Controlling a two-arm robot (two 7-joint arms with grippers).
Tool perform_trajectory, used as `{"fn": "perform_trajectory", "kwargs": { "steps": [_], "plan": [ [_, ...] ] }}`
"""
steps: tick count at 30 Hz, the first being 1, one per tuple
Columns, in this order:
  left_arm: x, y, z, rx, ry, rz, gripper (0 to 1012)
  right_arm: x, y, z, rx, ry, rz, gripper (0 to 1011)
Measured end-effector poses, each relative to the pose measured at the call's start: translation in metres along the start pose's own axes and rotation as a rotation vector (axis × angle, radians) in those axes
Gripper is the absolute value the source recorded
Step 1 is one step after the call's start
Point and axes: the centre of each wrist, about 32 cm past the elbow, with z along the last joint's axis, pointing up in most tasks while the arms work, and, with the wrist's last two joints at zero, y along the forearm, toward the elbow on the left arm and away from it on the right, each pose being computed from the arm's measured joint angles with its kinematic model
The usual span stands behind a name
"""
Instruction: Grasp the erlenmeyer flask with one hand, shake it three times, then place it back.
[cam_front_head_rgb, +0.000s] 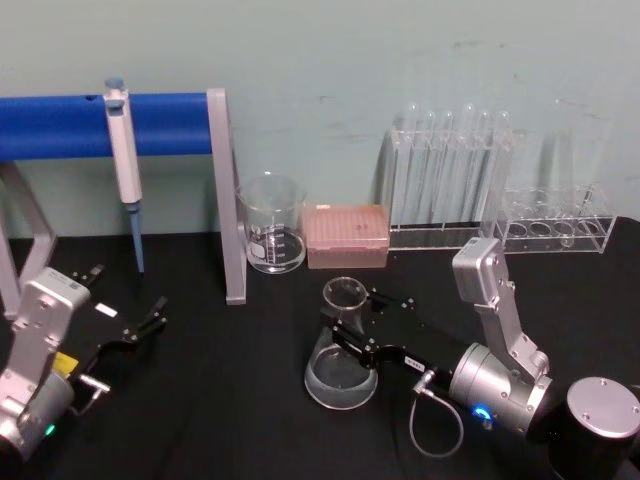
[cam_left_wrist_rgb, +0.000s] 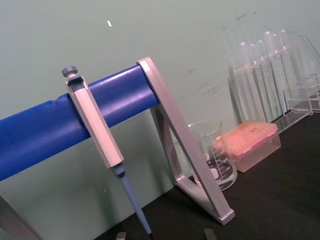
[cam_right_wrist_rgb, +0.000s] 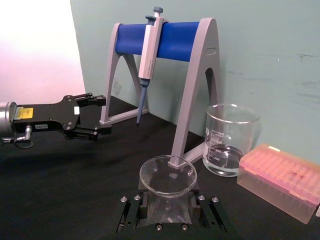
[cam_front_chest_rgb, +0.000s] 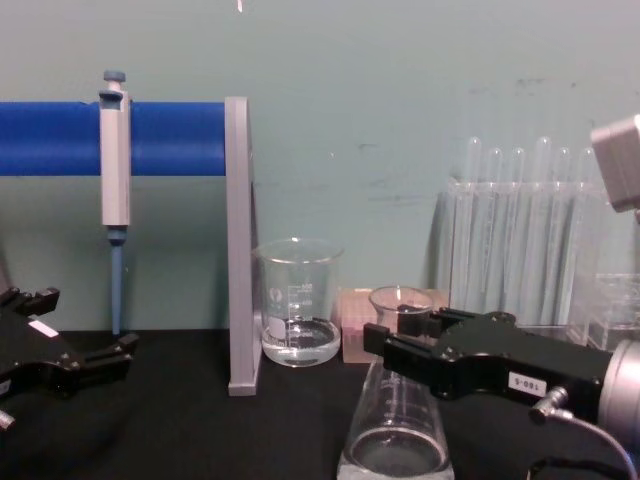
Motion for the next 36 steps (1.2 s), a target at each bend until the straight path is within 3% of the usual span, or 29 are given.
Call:
{"fn": "perform_trajectory", "kwargs": {
  "steps": [36],
  "plan": [
    [0.0000,0.0000,0.0000,0.000,0.000,0.000,1001,0.0025,0.0011,-0.0020,-0.018,0.025,0.016,457]
  ]
}}
